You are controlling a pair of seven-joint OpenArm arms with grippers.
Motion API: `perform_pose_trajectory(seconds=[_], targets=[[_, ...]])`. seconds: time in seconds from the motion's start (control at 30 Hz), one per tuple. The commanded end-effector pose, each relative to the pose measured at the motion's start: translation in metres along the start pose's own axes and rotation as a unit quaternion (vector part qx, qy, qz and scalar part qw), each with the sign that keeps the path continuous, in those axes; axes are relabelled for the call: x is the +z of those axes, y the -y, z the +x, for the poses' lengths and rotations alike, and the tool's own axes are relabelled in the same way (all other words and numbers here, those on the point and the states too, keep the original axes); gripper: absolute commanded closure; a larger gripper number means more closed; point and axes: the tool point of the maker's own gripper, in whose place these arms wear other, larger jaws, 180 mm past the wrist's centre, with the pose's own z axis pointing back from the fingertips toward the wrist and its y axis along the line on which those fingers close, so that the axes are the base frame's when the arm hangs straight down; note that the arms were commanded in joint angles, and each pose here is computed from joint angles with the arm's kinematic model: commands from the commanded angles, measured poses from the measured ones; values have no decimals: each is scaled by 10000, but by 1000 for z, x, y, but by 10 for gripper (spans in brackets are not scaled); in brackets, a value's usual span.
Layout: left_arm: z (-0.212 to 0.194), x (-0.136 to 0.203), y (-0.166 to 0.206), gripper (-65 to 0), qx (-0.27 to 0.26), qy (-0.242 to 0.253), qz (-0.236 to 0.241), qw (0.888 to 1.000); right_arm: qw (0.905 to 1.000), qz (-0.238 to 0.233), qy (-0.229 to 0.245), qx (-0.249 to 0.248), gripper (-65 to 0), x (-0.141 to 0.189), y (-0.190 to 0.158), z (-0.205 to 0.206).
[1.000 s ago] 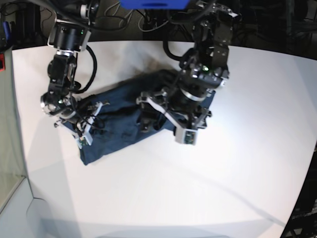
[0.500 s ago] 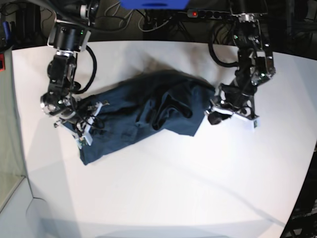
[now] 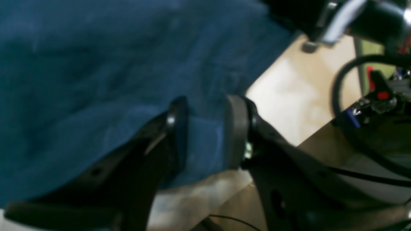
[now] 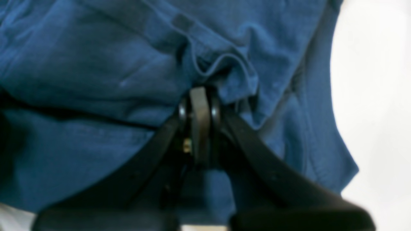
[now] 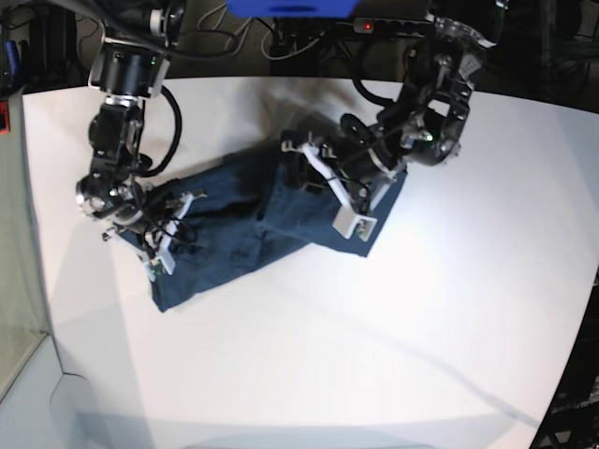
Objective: Layout the t-shirt on the table in an organized manner, then fold the t-shirt properly
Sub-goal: 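Fold the strip end with the left gripper over toward the right gripper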
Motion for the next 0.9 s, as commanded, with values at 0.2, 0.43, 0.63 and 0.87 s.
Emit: perform_pose_trajectory(seconds=[0.2, 0.43, 0.63, 0.87], targets=[[49, 38, -36, -190, 107, 939, 468, 9944, 9983, -9, -570, 148, 0, -1, -1, -24], [42, 27, -113, -191, 838, 1040, 1183, 9840, 9982, -7, -584, 138, 0, -1, -1, -26], [10, 1, -130, -191, 1007, 449, 1309, 9852, 9983, -12, -570, 141, 0, -1, 0, -24], [-29, 6, -189, -191, 1673, 278, 1920, 9666, 9981, -105, -593, 163, 0, 2, 9, -26]])
